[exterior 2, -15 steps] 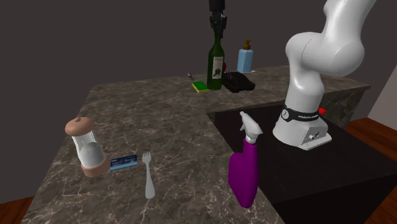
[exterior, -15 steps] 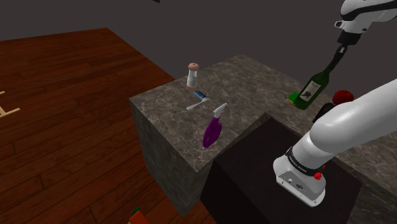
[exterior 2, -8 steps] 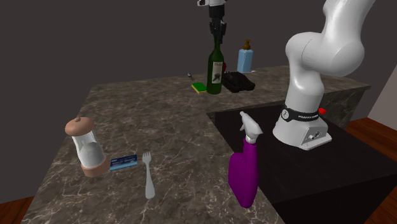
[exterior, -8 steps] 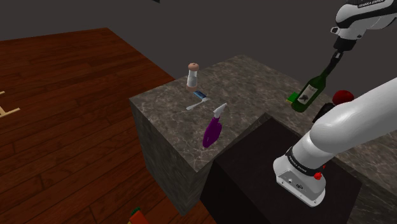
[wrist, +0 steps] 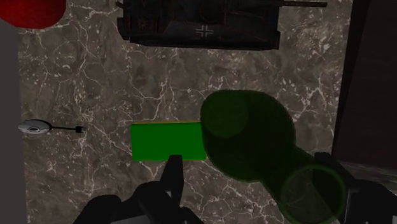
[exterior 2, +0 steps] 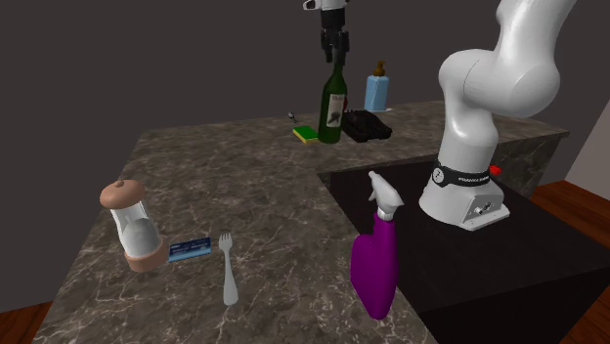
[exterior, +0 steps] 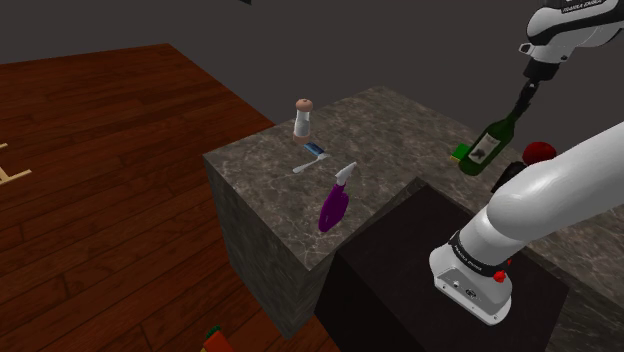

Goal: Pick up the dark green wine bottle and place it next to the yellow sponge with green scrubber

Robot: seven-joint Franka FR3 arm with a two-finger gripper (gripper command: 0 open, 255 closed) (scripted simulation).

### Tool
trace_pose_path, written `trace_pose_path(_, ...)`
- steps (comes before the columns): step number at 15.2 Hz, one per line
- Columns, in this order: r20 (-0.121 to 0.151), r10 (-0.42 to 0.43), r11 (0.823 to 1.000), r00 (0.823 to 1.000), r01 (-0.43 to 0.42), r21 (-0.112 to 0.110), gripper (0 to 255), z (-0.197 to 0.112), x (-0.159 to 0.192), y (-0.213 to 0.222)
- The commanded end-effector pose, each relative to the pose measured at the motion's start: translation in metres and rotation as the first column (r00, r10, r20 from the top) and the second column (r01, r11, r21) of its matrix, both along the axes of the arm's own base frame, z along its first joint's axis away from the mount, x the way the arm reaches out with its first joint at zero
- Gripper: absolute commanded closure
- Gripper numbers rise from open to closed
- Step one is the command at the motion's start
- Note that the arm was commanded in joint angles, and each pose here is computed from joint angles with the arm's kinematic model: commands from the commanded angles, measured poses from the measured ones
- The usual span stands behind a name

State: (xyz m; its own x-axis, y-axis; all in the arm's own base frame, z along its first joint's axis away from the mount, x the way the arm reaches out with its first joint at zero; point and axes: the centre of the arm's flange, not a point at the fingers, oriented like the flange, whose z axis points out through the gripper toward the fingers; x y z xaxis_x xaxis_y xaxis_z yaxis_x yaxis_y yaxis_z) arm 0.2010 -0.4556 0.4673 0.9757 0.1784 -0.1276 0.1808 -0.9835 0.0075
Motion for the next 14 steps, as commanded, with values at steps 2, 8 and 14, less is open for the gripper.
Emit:
trace_pose_path(2, 0.0, 0.0, 1.0, 1.0, 0.0, 0.0, 0, 0.0, 0.0, 0.0)
trace_pose_path(8, 0.0, 0.0, 1.0, 1.0, 0.0, 0.0, 0, 0.05, 0.006, 0.001)
trace_pose_path(14, 0.0, 0.0, 1.0, 1.0, 0.0, 0.0, 0, 0.05, 0.006, 0.001)
